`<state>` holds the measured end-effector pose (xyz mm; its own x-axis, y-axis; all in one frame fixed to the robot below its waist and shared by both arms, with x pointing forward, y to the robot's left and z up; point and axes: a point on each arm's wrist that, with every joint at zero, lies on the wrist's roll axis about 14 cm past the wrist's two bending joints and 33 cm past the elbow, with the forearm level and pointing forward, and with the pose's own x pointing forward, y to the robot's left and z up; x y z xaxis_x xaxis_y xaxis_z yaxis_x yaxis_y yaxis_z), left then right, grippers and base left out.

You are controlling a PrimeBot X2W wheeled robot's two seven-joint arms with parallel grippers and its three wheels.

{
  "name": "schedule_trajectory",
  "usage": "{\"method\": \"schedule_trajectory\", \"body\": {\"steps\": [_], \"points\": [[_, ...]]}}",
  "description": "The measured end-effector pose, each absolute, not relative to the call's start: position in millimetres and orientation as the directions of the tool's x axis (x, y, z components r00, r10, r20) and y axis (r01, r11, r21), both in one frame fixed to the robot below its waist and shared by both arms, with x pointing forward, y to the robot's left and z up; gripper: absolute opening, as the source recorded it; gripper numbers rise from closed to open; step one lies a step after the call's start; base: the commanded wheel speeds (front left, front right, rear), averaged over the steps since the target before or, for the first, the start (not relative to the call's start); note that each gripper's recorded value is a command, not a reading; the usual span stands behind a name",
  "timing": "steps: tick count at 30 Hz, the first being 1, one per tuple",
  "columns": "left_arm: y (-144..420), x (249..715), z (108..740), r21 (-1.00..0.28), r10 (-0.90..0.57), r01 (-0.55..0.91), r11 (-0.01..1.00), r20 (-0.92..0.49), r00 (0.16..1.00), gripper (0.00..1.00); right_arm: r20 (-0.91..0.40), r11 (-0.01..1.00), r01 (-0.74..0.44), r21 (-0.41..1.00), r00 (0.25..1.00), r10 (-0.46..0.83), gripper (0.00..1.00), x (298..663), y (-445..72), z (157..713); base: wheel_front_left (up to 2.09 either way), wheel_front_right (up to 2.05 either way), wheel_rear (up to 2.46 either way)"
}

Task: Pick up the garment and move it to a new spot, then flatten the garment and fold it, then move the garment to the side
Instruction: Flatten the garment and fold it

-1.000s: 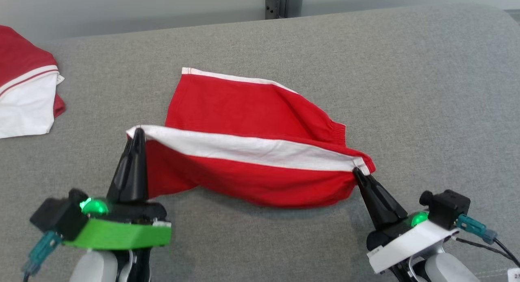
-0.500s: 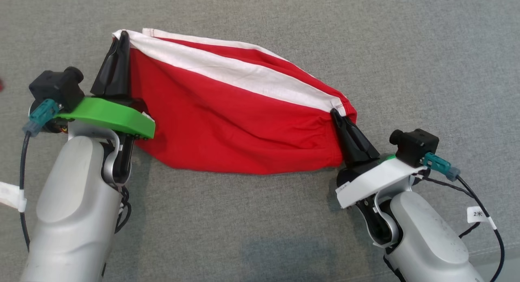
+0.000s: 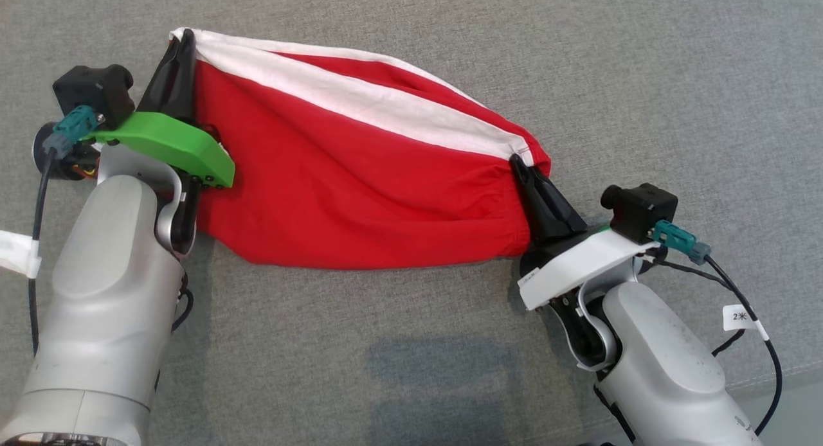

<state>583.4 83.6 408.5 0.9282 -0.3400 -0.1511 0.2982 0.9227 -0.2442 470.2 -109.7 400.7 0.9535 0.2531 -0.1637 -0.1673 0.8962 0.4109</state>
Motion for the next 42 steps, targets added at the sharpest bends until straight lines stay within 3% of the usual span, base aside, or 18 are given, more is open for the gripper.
{"method": "schedule_trajectory", "body": {"steps": [2,3,4,5,6,8,9,24,33,42], "points": [[84,586,406,-0.238,-0.334,0.29,0.927,-0.171,0.927,0.0,-0.155,0.898,-0.17,0.407,0.955,0.251,0.0,472,-110,404,0.0,0.0,0.0],[84,585,403,-0.235,-0.333,0.288,0.928,-0.186,0.924,0.0,-0.152,0.898,-0.17,0.406,0.956,0.25,0.13,472,-110,405,0.0,0.0,0.0],[82,584,400,-0.23,-0.335,0.289,0.929,-0.199,0.921,0.16,-0.149,0.899,-0.17,0.404,0.957,0.248,0.38,472,-110,407,0.0,0.0,0.0],[81,584,399,-0.226,-0.337,0.29,0.93,-0.209,0.918,0.28,-0.146,0.9,-0.171,0.402,0.958,0.248,0.82,472,-110,408,0.0,0.0,0.0],[80,584,397,-0.222,-0.339,0.291,0.931,-0.225,0.914,0.36,-0.143,0.9,-0.174,0.399,0.958,0.248,1.0,472,-110,409,0.0,0.0,0.0],[76,587,399,-0.213,-0.345,0.299,0.93,-0.23,0.91,0.55,-0.133,0.902,-0.178,0.394,0.96,0.247,1.0,473,-110,413,0.0,0.0,0.0],[74,588,400,-0.209,-0.349,0.304,0.93,-0.231,0.908,1.0,-0.128,0.902,-0.18,0.391,0.961,0.247,1.0,473,-110,415,0.0,0.0,0.0],[80,558,408,-0.204,-0.343,0.296,0.933,-0.263,0.902,1.0,-0.081,0.941,-0.155,0.3,0.979,0.187,1.0,457,-131,437,0.0,0.0,0.0],[117,514,392,-0.222,-0.29,0.214,0.951,-0.403,0.868,1.0,-0.031,0.949,-0.144,0.28,0.987,0.159,1.0,437,-139,461,0.0,0.0,0.0],[108,501,376,-0.261,-0.318,0.207,0.943,-0.515,0.796,1.0,0.008,0.955,-0.12,0.271,0.992,0.123,1.0,425,-153,482,0.0,0.0,0.0]]}}
